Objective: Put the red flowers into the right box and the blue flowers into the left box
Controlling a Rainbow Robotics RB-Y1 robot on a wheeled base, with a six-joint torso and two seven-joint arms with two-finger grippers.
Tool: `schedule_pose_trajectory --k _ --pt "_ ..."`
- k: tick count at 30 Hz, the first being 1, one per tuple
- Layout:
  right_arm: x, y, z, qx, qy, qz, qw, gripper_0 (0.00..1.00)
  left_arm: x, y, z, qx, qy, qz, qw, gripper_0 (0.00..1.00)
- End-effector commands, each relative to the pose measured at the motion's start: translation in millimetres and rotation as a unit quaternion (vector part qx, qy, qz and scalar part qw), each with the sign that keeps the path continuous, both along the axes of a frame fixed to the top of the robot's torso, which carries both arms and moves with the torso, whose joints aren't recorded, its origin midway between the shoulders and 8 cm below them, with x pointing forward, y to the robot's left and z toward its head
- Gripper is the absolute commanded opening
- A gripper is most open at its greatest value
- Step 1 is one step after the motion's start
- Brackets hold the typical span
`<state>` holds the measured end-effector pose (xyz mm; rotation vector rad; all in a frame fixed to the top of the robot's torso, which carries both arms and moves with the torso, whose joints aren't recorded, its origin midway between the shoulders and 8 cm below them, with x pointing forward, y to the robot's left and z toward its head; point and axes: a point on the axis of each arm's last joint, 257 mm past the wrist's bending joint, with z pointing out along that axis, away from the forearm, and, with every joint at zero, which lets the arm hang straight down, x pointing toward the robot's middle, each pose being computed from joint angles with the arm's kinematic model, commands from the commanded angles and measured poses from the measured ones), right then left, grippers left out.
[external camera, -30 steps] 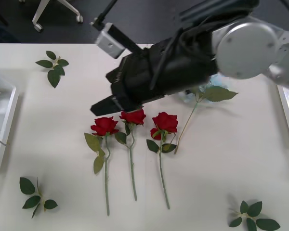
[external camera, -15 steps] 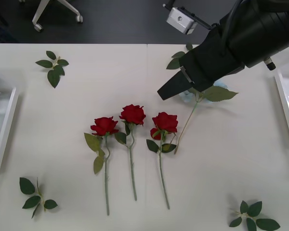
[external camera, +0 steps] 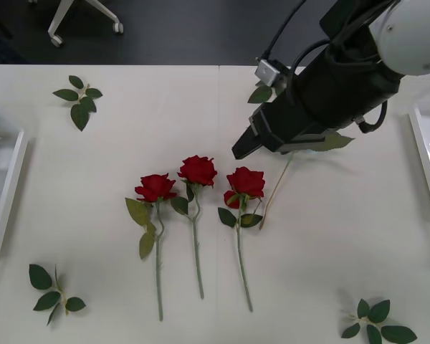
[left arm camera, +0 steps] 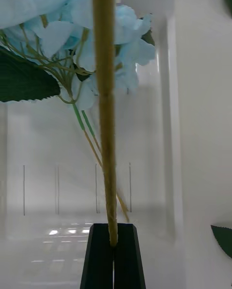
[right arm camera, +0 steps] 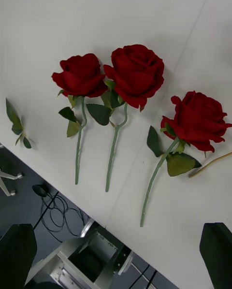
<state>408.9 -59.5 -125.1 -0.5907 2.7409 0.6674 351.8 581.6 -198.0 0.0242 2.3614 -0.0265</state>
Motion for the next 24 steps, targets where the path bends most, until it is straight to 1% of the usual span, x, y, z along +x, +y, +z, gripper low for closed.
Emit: schedule_pose_trajectory --k 1,4,7,12,16,19,24 --pt "17 5 -14 0.011 0.021 -0.084 0.996 1.00 23 17 4 0.014 0.008 0.025 1.000 0.01" --pt "27 4 -30 0.003 0.029 -0.118 0.993 1.00 25 26 -9 0.032 0.032 0.032 0.998 0.01" --pt "40 -1 -47 -0.004 0.041 -0.172 0.984 1.00 19 35 -27 0.061 0.075 0.035 0.995 0.01" --pt "59 -11 -66 -0.019 0.047 -0.235 0.971 1.00 13 41 -46 0.073 0.102 0.040 0.991 0.02" --pt "77 -30 -87 -0.041 0.048 -0.306 0.950 1.00 11 47 -70 0.077 0.120 0.049 0.989 0.02" --pt "86 -45 -103 -0.066 0.040 -0.334 0.939 1.00 10 49 -83 0.073 0.127 0.053 0.988 0.02" --pt "96 -65 -126 -0.107 0.021 -0.354 0.929 1.00 5 47 -95 0.073 0.139 0.049 0.986 0.02"
